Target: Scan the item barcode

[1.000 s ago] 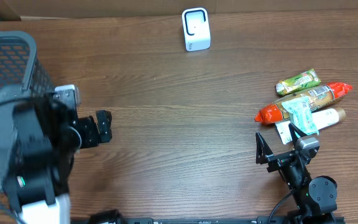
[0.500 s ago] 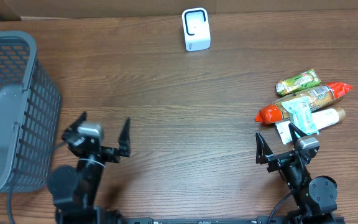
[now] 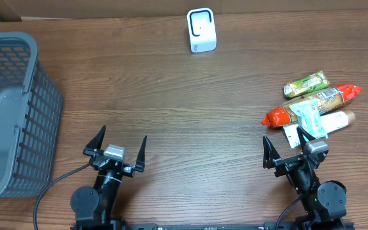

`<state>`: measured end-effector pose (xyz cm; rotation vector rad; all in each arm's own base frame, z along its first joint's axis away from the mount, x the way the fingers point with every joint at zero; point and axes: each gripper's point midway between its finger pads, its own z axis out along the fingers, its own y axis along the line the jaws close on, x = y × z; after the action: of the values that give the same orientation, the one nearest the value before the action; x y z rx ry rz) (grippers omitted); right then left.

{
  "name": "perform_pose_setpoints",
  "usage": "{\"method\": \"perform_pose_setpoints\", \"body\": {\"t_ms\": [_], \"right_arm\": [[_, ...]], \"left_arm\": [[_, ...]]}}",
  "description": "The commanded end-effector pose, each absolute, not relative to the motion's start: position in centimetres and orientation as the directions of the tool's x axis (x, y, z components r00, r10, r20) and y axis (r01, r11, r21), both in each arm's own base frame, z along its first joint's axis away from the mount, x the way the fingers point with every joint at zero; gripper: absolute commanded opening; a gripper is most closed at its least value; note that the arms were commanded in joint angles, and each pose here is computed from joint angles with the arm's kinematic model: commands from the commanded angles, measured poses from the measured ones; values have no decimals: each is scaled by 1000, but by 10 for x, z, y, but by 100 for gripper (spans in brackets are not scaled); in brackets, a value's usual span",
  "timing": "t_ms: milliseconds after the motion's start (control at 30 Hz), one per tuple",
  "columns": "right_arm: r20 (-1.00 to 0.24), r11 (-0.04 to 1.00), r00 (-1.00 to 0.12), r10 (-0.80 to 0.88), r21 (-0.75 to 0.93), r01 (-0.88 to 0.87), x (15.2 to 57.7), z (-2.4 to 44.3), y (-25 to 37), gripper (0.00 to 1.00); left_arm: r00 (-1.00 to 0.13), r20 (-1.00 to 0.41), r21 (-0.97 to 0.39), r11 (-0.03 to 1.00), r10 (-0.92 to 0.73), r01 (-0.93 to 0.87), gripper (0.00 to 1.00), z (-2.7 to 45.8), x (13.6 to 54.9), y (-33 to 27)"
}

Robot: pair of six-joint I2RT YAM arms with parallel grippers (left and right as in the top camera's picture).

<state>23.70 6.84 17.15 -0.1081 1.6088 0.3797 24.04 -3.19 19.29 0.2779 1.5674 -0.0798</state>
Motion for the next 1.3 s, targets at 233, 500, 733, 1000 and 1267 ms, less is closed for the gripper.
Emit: {"method": "perform_pose_setpoints", "body": {"t_ms": [233,500,733,1000,1267], "right_arm": [[-984,937,-74,160,175,-303,237,170,69,100],[-984,937,-74,160,175,-303,237,170,69,100],[-984,937,-74,160,175,-303,237,170,69,100],[-984,937,-75,160,175,-303,237,170,69,100],[-984,937,-74,160,175,-303,237,170,69,100]], "left_arm": [[-19,-991,126,967,134,222,100,163,242,-31],[-18,-991,127,967,134,222,100,164,242,-31],[-19,-991,126,967,134,221,99,163,242,-31],[-19,-991,126,967,134,221,99,163,242,-31],[-19,-991,126,967,134,221,100,163,242,-31]]}}
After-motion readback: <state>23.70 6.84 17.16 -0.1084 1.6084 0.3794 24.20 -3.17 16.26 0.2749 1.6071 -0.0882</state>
